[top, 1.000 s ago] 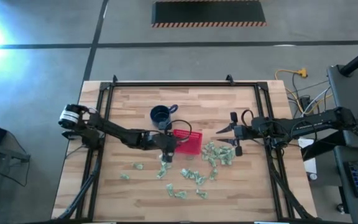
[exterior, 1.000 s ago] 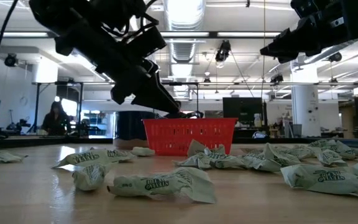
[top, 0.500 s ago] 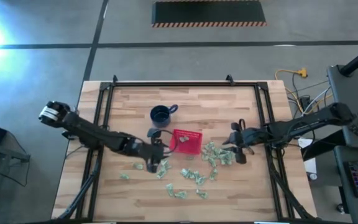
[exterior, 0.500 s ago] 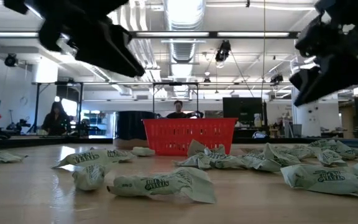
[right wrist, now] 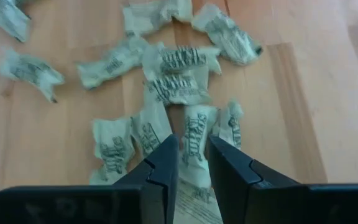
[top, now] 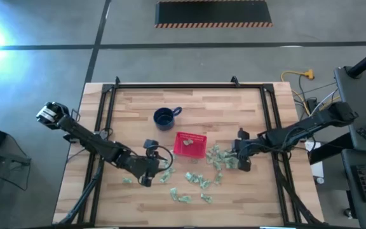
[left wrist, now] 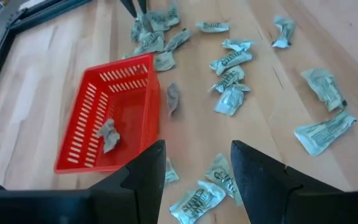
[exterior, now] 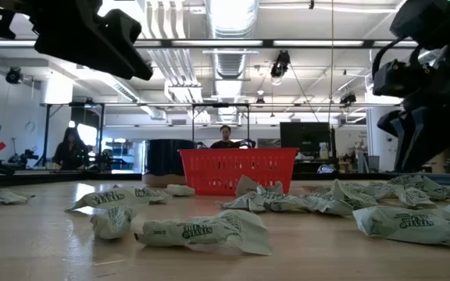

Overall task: Pick and place Stevia / Truvia into bins
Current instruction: Put the white stevia packet into the red basket

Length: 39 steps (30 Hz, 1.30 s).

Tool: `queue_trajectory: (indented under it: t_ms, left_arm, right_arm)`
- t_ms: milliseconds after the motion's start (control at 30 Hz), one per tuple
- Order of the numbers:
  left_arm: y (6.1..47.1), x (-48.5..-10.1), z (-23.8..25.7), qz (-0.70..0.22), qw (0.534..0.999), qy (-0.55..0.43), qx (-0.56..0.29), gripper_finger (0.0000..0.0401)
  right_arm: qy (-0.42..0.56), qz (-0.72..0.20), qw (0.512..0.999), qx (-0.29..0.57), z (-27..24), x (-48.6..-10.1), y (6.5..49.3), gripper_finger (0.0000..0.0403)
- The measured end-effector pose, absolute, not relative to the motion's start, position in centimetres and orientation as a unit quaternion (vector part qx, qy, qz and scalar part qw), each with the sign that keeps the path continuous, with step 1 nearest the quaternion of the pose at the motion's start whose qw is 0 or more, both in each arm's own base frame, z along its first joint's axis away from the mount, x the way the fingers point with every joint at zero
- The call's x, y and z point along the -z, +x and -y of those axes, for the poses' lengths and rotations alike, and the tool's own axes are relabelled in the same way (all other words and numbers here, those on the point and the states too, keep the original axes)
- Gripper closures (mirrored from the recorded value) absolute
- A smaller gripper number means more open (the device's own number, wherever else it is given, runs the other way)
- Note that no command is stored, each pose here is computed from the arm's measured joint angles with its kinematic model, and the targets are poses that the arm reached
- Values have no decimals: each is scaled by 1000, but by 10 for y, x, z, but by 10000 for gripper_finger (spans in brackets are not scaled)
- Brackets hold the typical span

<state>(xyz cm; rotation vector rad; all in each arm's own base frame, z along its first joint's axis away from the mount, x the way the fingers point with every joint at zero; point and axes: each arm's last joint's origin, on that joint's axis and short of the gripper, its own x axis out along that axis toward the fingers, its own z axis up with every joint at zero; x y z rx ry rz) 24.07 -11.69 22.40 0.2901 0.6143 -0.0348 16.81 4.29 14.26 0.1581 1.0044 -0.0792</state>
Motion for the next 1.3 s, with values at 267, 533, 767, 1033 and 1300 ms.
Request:
queue_trajectory:
  t_ms: [267,533,767,1033,1300]
  left_arm:
    - [240,-224,118,-302,945,123,13,235]
    - [239,-223,120,-302,945,123,16,235]
    - [239,-223,120,-303,945,124,16,235]
    - [236,-217,117,-317,939,137,2,235]
    - [231,-206,114,-336,932,135,-5,235]
  right_arm:
    - [76,-508,857,48,-45,-127,175,322]
    - [63,-513,855,42,-47,-123,178,369]
    - [44,-482,874,36,-51,-135,178,394]
    - [-16,-376,926,26,-54,-170,195,394]
    - [-125,-262,957,-6,-60,-192,241,394]
